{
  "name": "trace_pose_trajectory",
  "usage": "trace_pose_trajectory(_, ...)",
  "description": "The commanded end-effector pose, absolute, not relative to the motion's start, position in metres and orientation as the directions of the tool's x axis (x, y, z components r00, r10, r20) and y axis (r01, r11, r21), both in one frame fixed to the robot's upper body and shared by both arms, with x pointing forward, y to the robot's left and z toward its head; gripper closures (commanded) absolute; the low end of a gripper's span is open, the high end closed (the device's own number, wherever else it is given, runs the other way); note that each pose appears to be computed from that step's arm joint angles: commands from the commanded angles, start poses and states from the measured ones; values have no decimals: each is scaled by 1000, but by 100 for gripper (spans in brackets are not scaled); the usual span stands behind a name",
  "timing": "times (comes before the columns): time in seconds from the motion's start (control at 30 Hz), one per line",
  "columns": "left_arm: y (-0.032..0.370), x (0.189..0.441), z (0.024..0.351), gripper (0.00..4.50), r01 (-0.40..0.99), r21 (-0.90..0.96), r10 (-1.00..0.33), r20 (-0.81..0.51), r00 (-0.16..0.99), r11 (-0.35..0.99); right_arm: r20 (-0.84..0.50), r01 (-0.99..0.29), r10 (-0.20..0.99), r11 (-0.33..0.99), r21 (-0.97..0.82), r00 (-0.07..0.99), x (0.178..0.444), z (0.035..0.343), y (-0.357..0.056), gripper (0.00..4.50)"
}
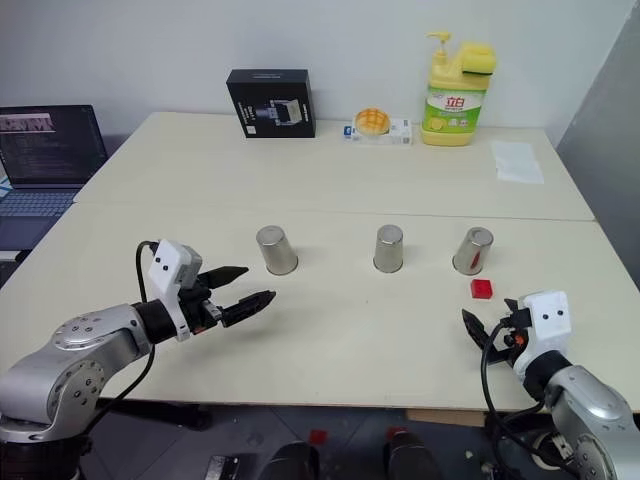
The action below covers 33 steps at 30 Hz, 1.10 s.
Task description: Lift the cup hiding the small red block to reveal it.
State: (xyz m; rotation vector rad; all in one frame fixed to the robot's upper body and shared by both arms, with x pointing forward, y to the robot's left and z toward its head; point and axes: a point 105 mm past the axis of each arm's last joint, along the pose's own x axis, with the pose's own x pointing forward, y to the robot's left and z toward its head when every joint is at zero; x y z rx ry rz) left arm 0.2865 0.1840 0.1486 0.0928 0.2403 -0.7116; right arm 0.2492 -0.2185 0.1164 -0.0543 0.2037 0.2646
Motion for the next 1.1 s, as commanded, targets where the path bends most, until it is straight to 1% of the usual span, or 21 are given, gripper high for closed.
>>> trace_pose_trajectory(0.03, 177, 284, 156, 0, 676, 34, -654, -219, 724, 736, -151, -263, 252, 963, -59, 956, 249, 129, -215, 3)
trace_pose_trajectory(1.1, 183, 281, 156, 0, 676, 44, -650, -232, 723, 736, -146, -249, 241, 968, -35, 959, 253, 125, -212, 3)
